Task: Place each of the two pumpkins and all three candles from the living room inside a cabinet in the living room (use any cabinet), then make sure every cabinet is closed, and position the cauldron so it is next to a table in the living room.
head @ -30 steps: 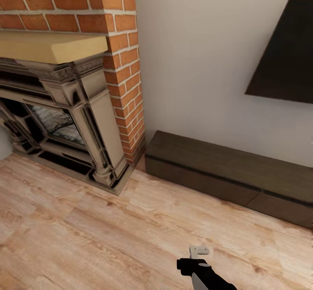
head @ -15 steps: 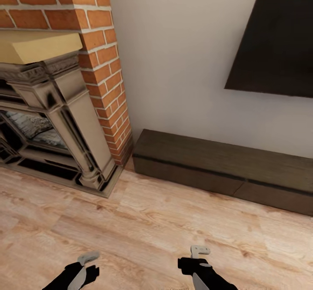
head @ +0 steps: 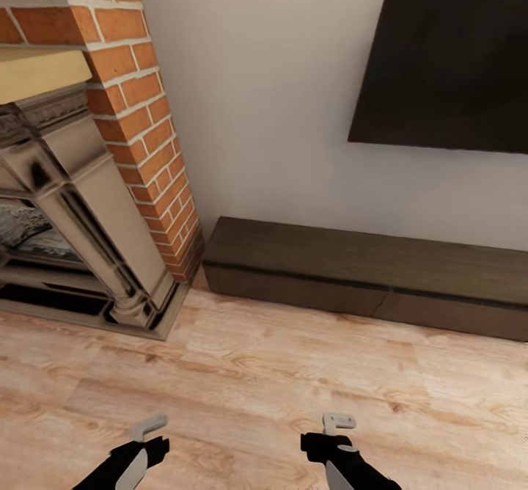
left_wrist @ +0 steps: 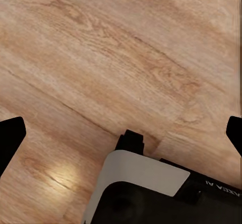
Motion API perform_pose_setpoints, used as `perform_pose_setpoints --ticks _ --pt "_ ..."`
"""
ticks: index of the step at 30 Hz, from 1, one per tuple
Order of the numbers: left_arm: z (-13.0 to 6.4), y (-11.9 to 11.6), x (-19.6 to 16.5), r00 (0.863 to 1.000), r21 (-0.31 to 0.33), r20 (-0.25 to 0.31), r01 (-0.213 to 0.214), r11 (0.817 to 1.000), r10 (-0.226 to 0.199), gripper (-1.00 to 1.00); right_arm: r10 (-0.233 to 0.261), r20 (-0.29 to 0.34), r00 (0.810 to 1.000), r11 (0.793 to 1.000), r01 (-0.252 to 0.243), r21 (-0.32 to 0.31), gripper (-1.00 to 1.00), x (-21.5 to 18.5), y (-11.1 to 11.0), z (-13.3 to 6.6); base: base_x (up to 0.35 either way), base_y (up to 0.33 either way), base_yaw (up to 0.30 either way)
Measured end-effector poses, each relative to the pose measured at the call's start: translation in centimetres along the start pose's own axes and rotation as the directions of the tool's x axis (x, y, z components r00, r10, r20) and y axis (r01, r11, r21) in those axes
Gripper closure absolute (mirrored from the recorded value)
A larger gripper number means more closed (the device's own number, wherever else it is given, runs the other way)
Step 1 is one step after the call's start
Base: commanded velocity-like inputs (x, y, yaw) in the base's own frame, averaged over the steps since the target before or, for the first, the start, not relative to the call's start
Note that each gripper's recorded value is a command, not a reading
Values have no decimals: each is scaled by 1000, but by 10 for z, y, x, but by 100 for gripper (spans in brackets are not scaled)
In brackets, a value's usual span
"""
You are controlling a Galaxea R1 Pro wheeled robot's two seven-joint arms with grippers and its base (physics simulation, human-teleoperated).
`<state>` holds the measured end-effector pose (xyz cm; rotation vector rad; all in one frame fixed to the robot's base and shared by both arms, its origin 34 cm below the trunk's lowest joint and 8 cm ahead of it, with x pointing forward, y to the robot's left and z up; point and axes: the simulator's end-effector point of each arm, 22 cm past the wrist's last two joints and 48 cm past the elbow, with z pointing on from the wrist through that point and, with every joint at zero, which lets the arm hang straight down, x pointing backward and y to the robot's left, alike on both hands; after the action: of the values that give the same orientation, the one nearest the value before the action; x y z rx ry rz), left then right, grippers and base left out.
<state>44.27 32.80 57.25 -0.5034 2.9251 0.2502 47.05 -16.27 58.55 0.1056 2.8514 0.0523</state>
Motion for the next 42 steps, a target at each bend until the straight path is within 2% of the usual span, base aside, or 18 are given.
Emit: perform_pose_setpoints --ticks 11,23,29,33,42 --pt "4 2 9 1000 -5 -17 -1 1000 0 -100 4 -14 1000 1000 -4 11 -100 10 -5 4 2 222 -214" --pt "7 0 12 1000 -2 -8 -3 1000 3 -100 5 -27 1000 1000 -5 13 -100 17 -6 6 20 26 -205" --pt "8 -1 15 1000 -1 -11 -5 1000 5 -100 3 -29 1000 1000 -2 13 -100 18 -6 7 156 0 -39" --pt "8 -1 15 1000 0 -12 -5 1000 5 -100 9 10 1000 1000 -9 12 -100 10 -5 8 19 0 -3" --pt "8 -1 15 1000 0 -12 -6 1000 6 -100 16 26 1000 1000 -16 14 -100 8 -5 7 158 0 0"
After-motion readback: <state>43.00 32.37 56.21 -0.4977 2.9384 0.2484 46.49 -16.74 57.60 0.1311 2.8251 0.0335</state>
